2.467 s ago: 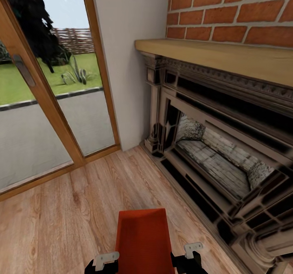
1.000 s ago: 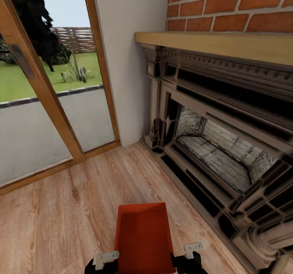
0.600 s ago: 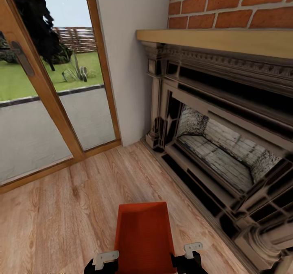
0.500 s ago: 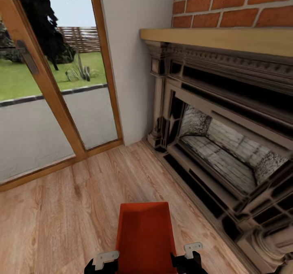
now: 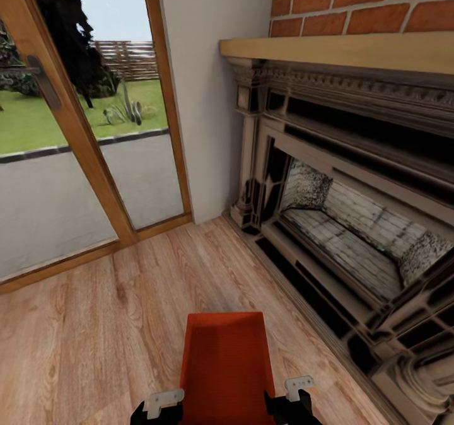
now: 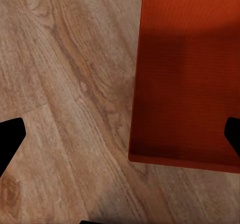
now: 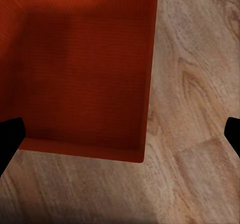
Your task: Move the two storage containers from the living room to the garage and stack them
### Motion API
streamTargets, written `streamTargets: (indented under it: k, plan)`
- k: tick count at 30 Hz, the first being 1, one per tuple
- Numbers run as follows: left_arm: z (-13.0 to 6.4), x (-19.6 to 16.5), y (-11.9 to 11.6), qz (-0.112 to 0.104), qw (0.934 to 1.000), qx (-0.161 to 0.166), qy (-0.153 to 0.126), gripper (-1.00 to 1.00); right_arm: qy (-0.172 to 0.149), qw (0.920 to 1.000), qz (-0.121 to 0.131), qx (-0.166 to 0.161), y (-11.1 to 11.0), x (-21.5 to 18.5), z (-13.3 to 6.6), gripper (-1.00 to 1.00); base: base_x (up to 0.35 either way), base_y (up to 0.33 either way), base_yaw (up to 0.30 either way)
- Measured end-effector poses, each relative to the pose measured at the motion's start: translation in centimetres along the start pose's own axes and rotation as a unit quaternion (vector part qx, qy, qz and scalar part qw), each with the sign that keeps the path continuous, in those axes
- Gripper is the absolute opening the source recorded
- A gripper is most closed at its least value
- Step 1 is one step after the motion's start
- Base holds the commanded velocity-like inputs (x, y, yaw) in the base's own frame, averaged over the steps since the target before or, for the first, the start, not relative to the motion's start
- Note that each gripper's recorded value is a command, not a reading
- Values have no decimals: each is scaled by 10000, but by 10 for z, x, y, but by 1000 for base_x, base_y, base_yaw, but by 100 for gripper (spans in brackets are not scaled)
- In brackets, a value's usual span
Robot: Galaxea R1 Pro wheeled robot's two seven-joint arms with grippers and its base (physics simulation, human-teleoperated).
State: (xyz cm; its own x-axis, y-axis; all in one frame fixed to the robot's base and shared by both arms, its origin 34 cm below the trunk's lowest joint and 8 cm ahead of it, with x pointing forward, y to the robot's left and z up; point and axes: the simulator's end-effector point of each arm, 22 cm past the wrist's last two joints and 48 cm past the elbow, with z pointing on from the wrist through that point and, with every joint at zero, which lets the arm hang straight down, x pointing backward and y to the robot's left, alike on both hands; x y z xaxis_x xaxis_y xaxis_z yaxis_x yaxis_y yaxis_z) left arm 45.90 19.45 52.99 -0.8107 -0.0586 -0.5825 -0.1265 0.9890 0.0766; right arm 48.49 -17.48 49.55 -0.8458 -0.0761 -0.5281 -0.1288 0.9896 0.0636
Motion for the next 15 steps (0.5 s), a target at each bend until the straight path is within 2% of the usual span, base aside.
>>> streamTargets:
  k: [15]
  plan:
    - [20, 16, -2, -1, 10000, -2, 0, 100, -2, 10000, 0, 0, -1, 14, 21, 100, 0, 0, 0]
